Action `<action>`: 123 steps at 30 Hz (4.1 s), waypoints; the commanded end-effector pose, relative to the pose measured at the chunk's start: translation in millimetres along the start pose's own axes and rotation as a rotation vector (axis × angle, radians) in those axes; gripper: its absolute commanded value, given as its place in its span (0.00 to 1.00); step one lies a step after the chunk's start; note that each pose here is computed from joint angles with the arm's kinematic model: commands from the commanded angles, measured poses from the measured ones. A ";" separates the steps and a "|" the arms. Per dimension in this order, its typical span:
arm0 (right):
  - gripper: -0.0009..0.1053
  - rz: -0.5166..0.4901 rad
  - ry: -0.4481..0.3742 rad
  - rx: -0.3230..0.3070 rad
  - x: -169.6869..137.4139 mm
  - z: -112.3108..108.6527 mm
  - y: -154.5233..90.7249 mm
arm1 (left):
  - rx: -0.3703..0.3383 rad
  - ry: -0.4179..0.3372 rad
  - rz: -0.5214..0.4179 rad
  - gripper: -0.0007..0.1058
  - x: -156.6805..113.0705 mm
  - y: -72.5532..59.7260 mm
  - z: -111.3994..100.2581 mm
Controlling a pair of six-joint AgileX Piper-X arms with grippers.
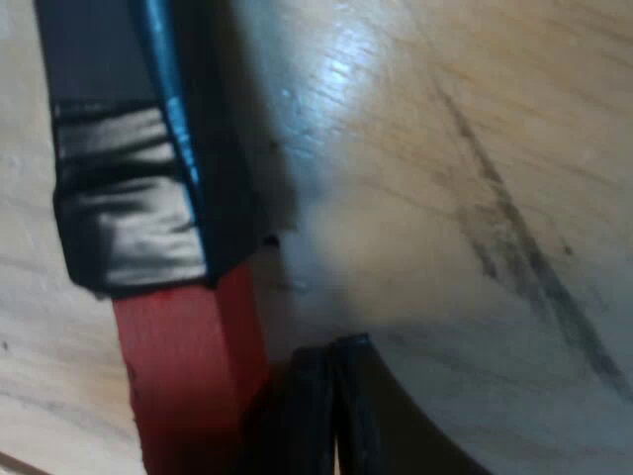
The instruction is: Put the handle in the coffee machine
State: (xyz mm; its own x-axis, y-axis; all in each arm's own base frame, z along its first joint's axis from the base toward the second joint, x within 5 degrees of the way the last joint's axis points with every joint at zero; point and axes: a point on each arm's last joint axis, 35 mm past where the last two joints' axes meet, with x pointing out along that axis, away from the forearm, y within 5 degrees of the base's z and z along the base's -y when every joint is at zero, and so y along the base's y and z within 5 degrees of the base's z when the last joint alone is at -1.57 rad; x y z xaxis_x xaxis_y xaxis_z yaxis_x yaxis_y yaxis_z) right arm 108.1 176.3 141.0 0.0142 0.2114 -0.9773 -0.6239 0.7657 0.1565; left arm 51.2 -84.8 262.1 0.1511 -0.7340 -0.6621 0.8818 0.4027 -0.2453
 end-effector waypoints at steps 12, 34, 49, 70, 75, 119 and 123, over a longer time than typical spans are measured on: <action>0.01 0.167 -0.112 -0.094 3.9 7.9 34.5 | -0.019 0.058 0.068 0.49 -15.5 -3.4 2.3; 0.01 0.272 -0.188 -0.002 29.6 58.8 77.0 | -0.048 0.159 0.101 0.49 -21.9 -4.3 -6.3; 0.01 0.221 -0.352 0.008 40.1 124.7 107.5 | -0.043 0.153 0.135 0.49 -39.2 -9.3 1.8; 0.34 -0.028 -0.170 -0.102 -16.1 86.6 85.9 | -0.031 0.128 0.185 0.49 -47.7 -10.5 6.9; 0.62 -0.056 -0.148 -0.137 -39.1 75.3 80.8 | -0.027 0.112 0.188 0.49 -47.5 -10.3 8.8; 0.78 -0.194 -0.233 -0.192 -34.6 123.3 33.3 | -0.012 0.056 0.252 0.63 -47.4 -8.0 15.0; 0.78 -0.202 -0.240 -0.191 -29.2 126.2 33.3 | -0.012 0.056 0.252 0.63 -47.4 -8.0 15.0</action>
State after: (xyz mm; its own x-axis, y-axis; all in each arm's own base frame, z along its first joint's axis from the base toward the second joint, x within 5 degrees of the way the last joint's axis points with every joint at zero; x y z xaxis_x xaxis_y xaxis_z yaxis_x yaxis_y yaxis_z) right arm 183.0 271.4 190.5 0.3116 0.2133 -0.9260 -0.7157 0.6937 -0.0810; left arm 43.4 -61.4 302.3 0.3200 -0.5722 -0.7551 0.8165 0.5708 -0.0866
